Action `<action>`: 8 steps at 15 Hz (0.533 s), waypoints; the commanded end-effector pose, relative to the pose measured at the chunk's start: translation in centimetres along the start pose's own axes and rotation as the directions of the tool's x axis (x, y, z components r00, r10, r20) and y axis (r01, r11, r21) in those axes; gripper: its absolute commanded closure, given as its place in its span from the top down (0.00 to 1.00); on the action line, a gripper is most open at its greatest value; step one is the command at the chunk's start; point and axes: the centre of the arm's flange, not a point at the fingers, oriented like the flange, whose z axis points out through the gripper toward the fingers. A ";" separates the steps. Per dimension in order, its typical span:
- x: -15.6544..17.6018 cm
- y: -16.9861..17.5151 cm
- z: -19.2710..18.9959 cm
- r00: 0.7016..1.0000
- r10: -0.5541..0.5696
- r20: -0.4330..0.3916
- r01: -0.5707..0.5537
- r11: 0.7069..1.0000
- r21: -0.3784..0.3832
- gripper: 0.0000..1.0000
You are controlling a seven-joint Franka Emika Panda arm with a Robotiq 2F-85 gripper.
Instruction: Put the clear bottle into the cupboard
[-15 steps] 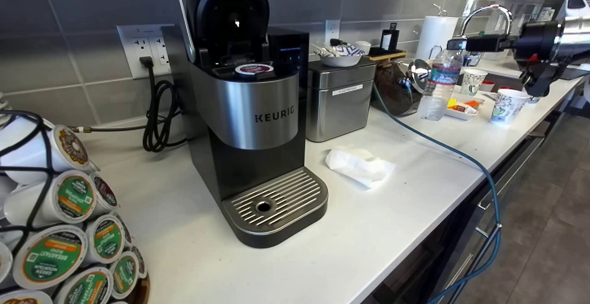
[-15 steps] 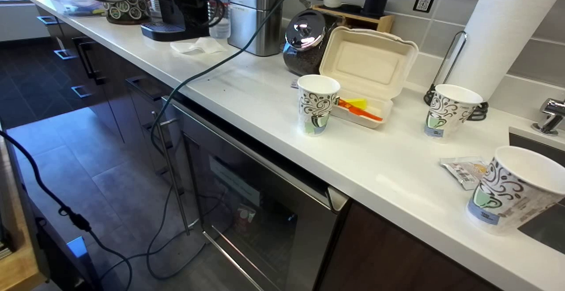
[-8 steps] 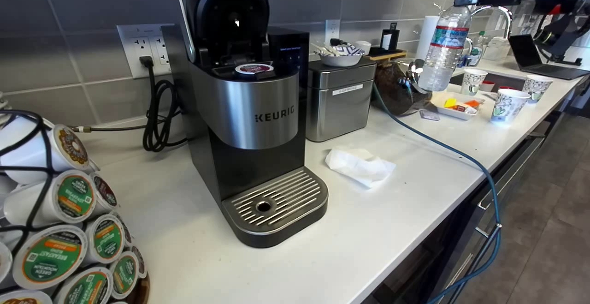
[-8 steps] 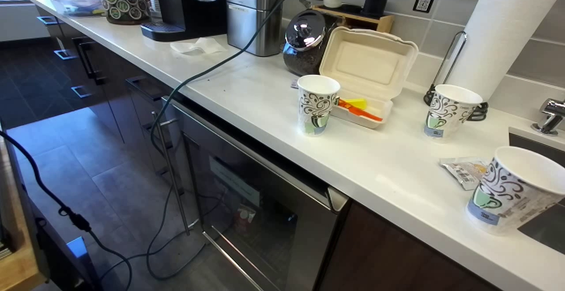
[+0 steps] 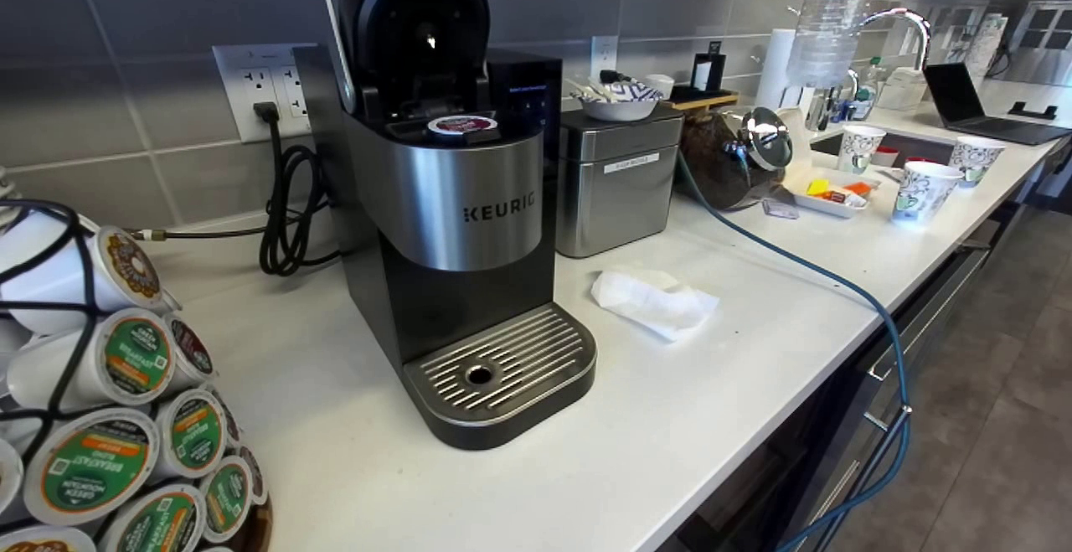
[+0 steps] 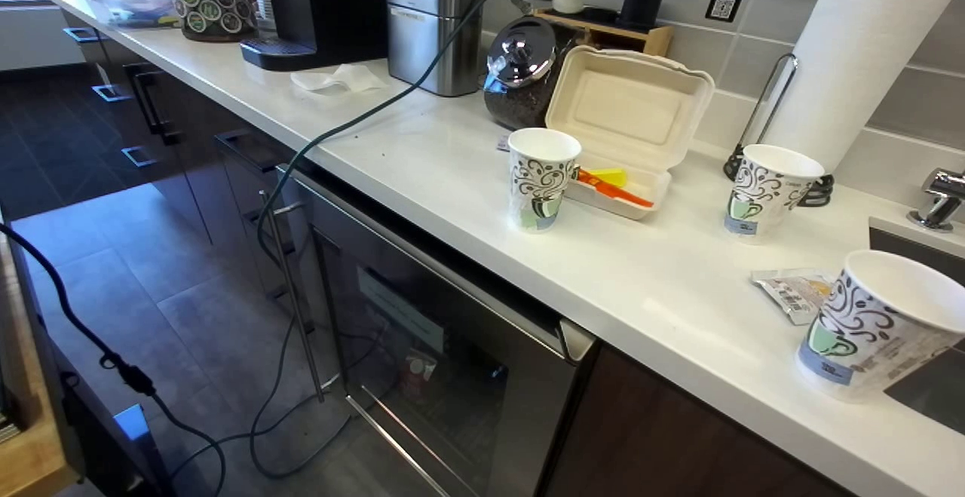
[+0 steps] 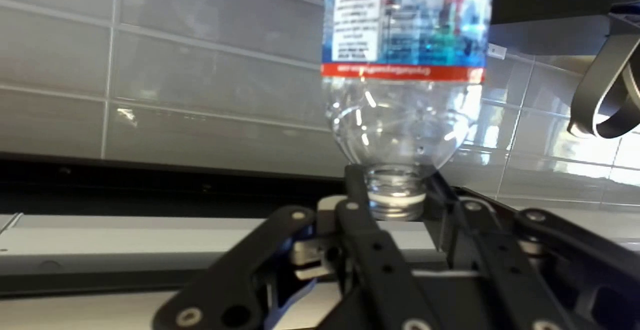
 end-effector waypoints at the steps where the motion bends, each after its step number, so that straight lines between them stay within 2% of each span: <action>1: 1.0 0.3 -0.3 1.000 -0.003 0.020 0.003 1.000 -0.002 0.08; 2: 1.6 0.5 -0.5 1.000 -0.006 0.025 0.006 1.000 -0.006 0.31; 5: 1.1 0.4 -0.3 0.999 -0.003 0.034 0.003 1.000 -0.001 0.31; 6: 1.0 0.3 -0.3 0.999 -0.003 0.035 0.003 1.000 0.001 0.08; 8: 4.3 -0.3 0.7 0.998 -0.008 -0.056 0.007 1.000 -0.029 0.08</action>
